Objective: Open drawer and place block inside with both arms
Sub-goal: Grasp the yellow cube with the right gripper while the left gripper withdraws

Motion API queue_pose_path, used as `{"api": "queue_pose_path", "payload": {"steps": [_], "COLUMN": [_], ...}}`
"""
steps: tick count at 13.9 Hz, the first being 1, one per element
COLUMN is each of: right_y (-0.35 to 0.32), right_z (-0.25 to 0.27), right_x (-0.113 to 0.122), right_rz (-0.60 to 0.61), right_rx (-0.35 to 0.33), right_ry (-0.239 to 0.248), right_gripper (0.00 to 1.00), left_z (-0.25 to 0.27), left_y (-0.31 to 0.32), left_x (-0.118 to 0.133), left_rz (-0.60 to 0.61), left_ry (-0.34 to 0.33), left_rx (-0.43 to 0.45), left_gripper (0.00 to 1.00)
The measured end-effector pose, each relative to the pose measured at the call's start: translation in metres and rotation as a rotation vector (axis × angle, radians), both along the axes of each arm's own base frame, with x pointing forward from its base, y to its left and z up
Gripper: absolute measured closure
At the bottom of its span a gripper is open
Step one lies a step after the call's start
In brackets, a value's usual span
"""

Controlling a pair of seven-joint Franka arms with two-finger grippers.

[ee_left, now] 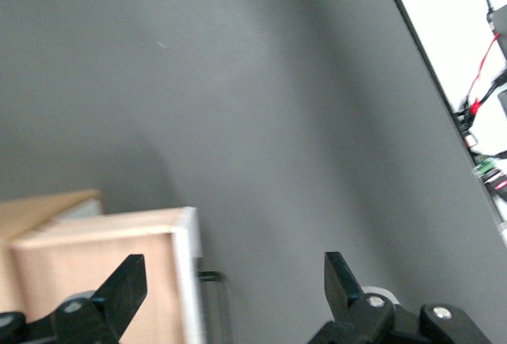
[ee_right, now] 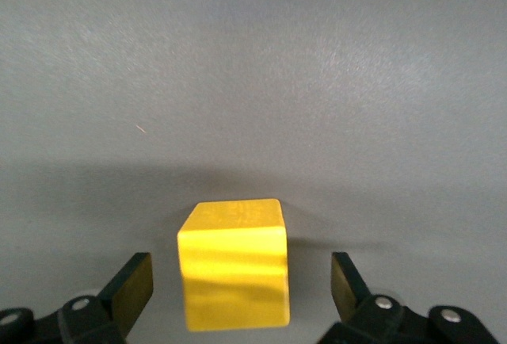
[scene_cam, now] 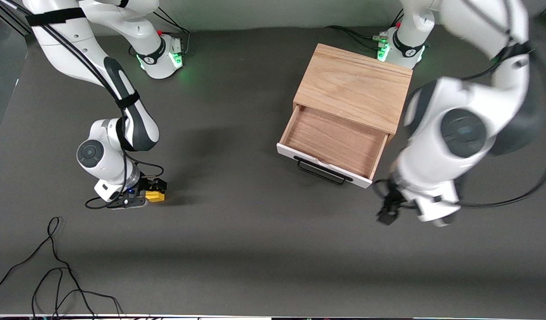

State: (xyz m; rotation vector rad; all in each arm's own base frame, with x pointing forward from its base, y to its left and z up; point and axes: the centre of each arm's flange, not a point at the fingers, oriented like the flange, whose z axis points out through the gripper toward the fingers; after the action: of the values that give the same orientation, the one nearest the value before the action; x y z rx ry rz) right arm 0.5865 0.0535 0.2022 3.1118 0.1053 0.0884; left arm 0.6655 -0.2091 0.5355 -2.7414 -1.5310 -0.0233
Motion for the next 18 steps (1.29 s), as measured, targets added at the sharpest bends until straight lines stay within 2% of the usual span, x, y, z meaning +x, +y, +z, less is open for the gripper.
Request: {"api": "queue_pose_path", "payload": {"steps": [2, 4, 5, 6, 7, 10, 12, 15, 18], "right_y": [0.000, 0.000, 0.000, 0.000, 0.000, 0.004, 0.013, 0.052, 0.109], "right_z": [-0.009, -0.011, -0.011, -0.011, -0.011, -0.005, 0.023, 0.114, 0.221], "right_x": [-0.001, -0.001, -0.001, -0.001, -0.001, 0.001, 0.013, 0.040, 0.051], "right_rz": [0.001, 0.001, 0.001, 0.001, 0.001, 0.005, -0.010, -0.082, -0.164], "right_rx": [-0.003, -0.004, -0.004, -0.003, -0.003, 0.001, 0.012, 0.041, 0.068], "right_ry": [-0.001, 0.001, 0.001, 0.001, 0.001, 0.002, 0.038, 0.121, 0.163], "right_gripper": [0.00, 0.15, 0.30, 0.41, 0.45, 0.45, 0.45, 0.45, 0.45], "left_z": [0.027, 0.043, 0.047, 0.051, 0.054, 0.055, 0.052, 0.052, 0.055], "left_y": [0.038, 0.070, 0.086, 0.102, 0.118, 0.146, 0.155, 0.170, 0.181], "left_x": [-0.017, -0.032, -0.038, -0.045, -0.053, -0.073, -0.082, -0.096, -0.109], "left_rz": [-0.143, -0.276, -0.333, -0.391, -0.457, -0.640, -0.753, -0.934, -0.998], "left_ry": [0.075, 0.128, 0.142, 0.152, 0.171, 0.218, 0.236, 0.225, 0.207], "left_rx": [0.010, 0.008, 0.003, -0.004, -0.013, -0.043, -0.061, -0.071, -0.070], "left_gripper": [0.00, 0.00, 0.00, 0.00, 0.00, 0.00, 0.00, 0.00, 0.00]}}
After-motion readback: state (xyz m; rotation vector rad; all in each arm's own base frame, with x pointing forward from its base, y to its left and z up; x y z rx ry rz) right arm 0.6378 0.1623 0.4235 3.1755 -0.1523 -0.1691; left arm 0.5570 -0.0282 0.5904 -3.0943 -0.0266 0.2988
